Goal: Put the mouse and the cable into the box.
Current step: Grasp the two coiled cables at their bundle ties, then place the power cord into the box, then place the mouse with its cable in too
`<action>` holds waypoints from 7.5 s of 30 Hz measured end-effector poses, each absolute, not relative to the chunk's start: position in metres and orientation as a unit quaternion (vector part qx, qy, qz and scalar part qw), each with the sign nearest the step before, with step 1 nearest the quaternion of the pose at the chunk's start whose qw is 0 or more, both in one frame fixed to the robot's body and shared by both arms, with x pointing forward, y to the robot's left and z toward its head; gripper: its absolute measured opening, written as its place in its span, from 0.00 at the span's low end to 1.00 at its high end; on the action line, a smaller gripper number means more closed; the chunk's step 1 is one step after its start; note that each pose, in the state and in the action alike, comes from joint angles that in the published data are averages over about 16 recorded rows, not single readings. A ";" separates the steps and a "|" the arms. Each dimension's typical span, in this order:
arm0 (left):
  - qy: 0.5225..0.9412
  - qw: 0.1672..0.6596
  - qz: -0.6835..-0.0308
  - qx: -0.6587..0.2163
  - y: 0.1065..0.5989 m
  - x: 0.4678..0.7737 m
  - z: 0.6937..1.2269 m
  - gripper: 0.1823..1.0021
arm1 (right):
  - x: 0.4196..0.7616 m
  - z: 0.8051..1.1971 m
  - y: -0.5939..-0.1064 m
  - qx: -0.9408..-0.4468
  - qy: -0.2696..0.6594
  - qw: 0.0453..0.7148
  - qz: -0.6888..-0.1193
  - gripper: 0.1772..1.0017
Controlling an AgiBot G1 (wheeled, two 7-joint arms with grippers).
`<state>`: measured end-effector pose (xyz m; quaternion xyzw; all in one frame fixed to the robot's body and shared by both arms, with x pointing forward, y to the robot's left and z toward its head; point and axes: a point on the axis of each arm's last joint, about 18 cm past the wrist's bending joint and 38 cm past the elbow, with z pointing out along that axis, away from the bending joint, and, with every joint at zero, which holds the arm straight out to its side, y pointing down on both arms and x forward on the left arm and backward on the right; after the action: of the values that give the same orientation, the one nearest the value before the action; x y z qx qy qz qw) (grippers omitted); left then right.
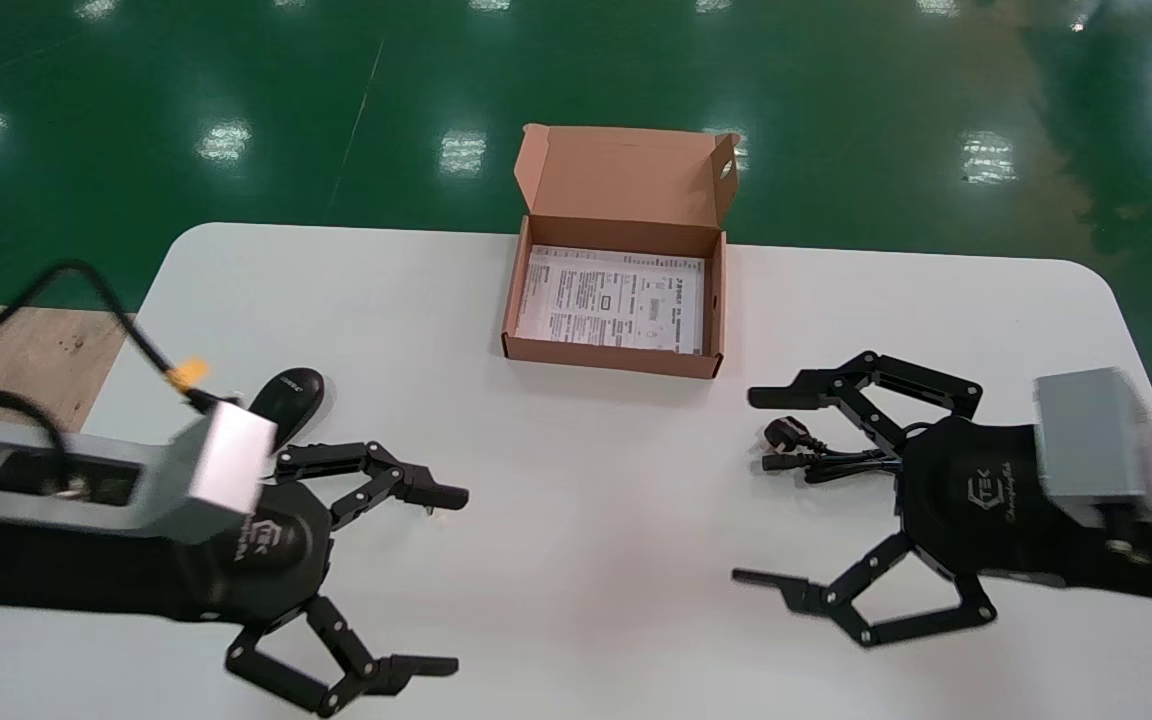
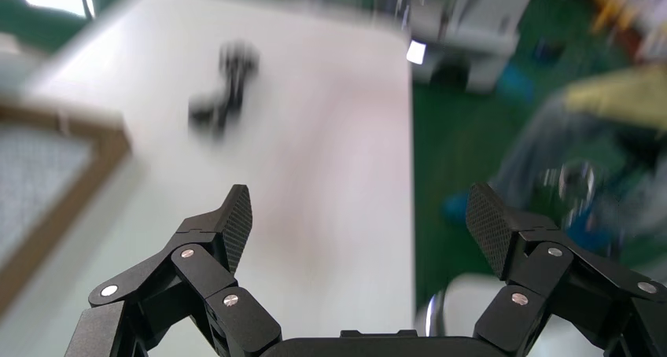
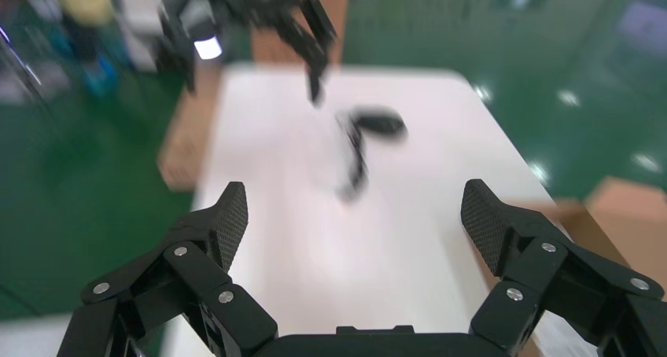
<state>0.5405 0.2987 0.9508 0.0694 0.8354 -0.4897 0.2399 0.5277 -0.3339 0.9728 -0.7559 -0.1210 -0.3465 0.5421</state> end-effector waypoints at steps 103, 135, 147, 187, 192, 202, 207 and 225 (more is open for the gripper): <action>0.845 0.468 -0.260 0.022 0.352 0.696 1.023 0.06 | 0.692 0.964 -0.406 -0.794 -0.055 0.268 -0.542 0.07; 0.588 0.718 -0.337 0.158 0.297 0.627 1.285 0.05 | 0.765 1.021 -0.200 -0.694 -0.169 0.262 -0.649 0.07; 0.618 0.708 -0.311 0.141 0.323 0.622 1.277 0.05 | 0.767 0.988 -0.192 -0.718 -0.171 0.261 -0.622 0.07; 0.661 0.605 -0.413 0.163 0.197 0.699 1.160 0.05 | 0.744 1.090 -0.333 -0.669 -0.047 0.250 -0.698 0.66; 0.666 0.596 -0.432 0.123 0.184 0.722 1.121 0.05 | 0.727 1.106 -0.373 -0.658 -0.046 0.228 -0.716 0.78; 0.687 0.565 -0.450 0.075 0.171 0.745 1.047 0.05 | 0.700 1.120 -0.441 -0.647 -0.018 0.181 -0.740 0.94; 0.709 0.548 -0.437 0.083 0.164 0.747 1.022 0.05 | 0.690 1.119 -0.463 -0.649 -0.004 0.173 -0.741 0.98; 0.750 0.544 -0.362 0.101 0.159 0.753 1.002 0.05 | 0.673 1.113 -0.483 -0.657 -0.008 0.175 -0.733 1.00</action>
<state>0.7533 0.1591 1.0018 0.1011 0.7503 -0.3615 0.5441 0.6728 -0.4832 1.1129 -0.6570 -0.0083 -0.7332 0.1752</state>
